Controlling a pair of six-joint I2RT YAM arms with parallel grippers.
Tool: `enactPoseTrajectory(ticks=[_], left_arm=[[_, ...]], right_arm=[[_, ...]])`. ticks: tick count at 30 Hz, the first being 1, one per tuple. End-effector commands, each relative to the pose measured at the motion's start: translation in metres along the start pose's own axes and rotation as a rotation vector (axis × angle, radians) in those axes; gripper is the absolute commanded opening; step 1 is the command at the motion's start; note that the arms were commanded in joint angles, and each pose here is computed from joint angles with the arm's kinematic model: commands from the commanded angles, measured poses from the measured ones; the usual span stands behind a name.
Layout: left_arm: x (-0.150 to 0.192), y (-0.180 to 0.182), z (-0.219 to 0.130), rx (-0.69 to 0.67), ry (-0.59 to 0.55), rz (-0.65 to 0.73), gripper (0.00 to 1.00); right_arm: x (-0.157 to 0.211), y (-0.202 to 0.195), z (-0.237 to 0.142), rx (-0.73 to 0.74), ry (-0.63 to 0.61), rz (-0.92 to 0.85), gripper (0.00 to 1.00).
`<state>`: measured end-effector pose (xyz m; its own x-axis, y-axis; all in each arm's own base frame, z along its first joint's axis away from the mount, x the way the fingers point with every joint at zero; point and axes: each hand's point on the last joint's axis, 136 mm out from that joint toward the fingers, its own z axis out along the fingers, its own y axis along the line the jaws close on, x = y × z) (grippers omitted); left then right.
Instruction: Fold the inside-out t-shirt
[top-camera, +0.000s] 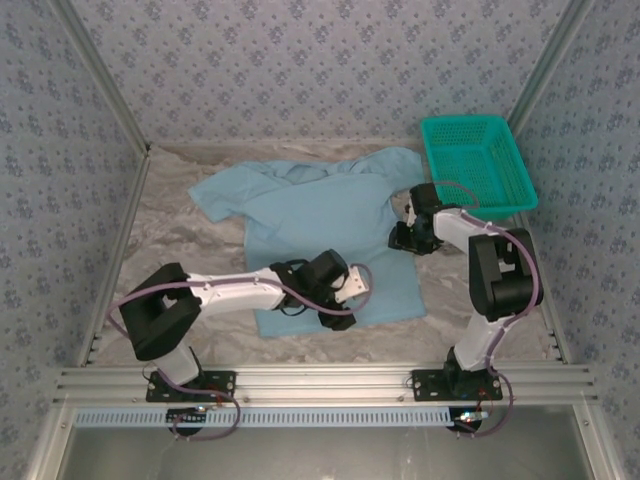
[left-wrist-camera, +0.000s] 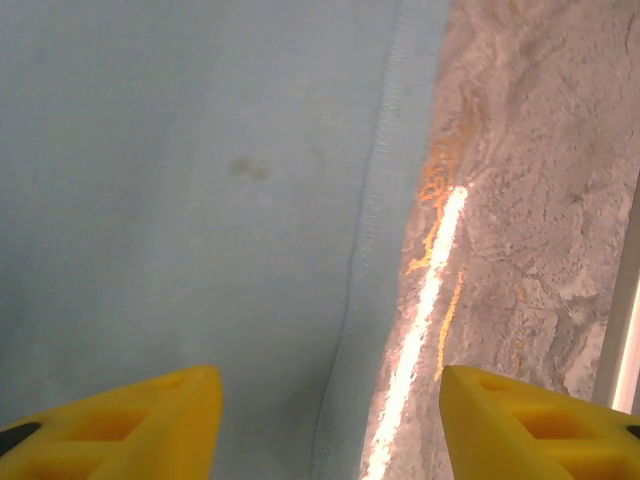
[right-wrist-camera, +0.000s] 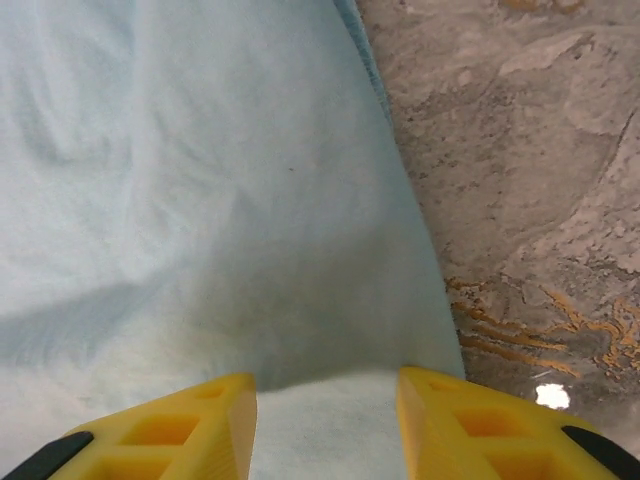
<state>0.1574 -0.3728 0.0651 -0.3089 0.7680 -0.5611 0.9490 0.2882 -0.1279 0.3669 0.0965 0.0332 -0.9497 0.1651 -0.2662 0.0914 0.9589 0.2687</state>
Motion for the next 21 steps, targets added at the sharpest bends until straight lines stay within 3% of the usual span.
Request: enactPoseTrajectory(ticks=[1, 8, 12, 17, 21], left_arm=[[0.007, 0.005, 0.004, -0.073, 0.068, 0.132, 0.57], [0.025, 0.008, 0.027, -0.128, 0.173, 0.229, 0.48], [0.027, 0.011, 0.035, -0.151, 0.195, 0.229, 0.34], [0.018, 0.012, 0.032, -0.073, 0.151, 0.097, 0.11], [0.012, 0.017, 0.025, 0.018, 0.128, -0.039, 0.07]], right_arm=[[0.003, 0.009, -0.021, -0.022, -0.032, -0.040, 0.45], [0.015, 0.011, -0.025, -0.056, -0.030, -0.042, 0.45], [0.015, 0.011, -0.027, -0.061, -0.037, -0.044, 0.45], [0.018, 0.015, -0.040, -0.062, -0.055, -0.057, 0.45], [0.026, 0.020, -0.056, -0.065, -0.072, -0.081, 0.46]])
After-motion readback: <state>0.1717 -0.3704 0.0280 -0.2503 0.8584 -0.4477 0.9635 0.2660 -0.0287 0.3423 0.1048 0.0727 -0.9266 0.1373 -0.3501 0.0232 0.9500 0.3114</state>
